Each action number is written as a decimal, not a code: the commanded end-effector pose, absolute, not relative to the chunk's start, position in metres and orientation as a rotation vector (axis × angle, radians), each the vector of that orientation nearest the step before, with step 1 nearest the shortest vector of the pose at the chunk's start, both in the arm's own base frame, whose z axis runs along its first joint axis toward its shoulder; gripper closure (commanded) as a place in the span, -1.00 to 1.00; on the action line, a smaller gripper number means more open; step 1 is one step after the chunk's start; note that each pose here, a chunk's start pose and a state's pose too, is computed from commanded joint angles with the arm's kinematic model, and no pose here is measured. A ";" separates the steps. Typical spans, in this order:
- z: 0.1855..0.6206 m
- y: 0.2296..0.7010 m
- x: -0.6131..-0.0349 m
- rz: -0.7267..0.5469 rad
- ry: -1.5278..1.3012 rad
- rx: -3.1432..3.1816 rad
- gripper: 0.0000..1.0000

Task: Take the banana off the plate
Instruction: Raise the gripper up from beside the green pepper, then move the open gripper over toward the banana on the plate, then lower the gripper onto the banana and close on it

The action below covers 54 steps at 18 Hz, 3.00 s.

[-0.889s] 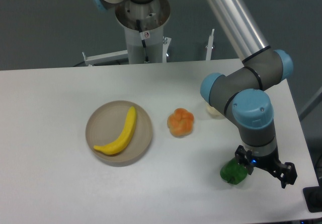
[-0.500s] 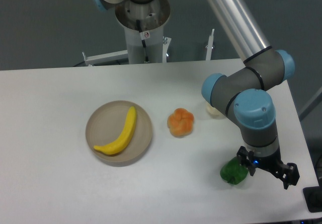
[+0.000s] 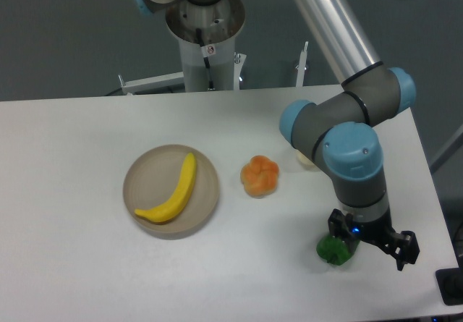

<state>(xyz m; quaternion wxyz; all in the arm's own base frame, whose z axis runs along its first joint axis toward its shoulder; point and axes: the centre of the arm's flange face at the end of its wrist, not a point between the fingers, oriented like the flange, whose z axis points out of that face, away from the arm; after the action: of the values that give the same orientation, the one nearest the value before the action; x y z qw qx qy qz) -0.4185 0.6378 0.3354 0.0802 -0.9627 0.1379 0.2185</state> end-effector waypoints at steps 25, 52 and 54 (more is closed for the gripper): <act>0.299 0.575 -0.205 0.168 0.157 -2.992 -1.00; 0.188 0.560 -0.085 0.073 0.361 -3.091 -0.79; 0.188 0.560 -0.085 0.073 0.363 -3.091 -0.53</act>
<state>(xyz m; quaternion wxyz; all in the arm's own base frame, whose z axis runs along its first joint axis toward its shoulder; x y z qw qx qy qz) -0.0853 0.5604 0.1880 0.0142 -0.9928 0.1167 0.0235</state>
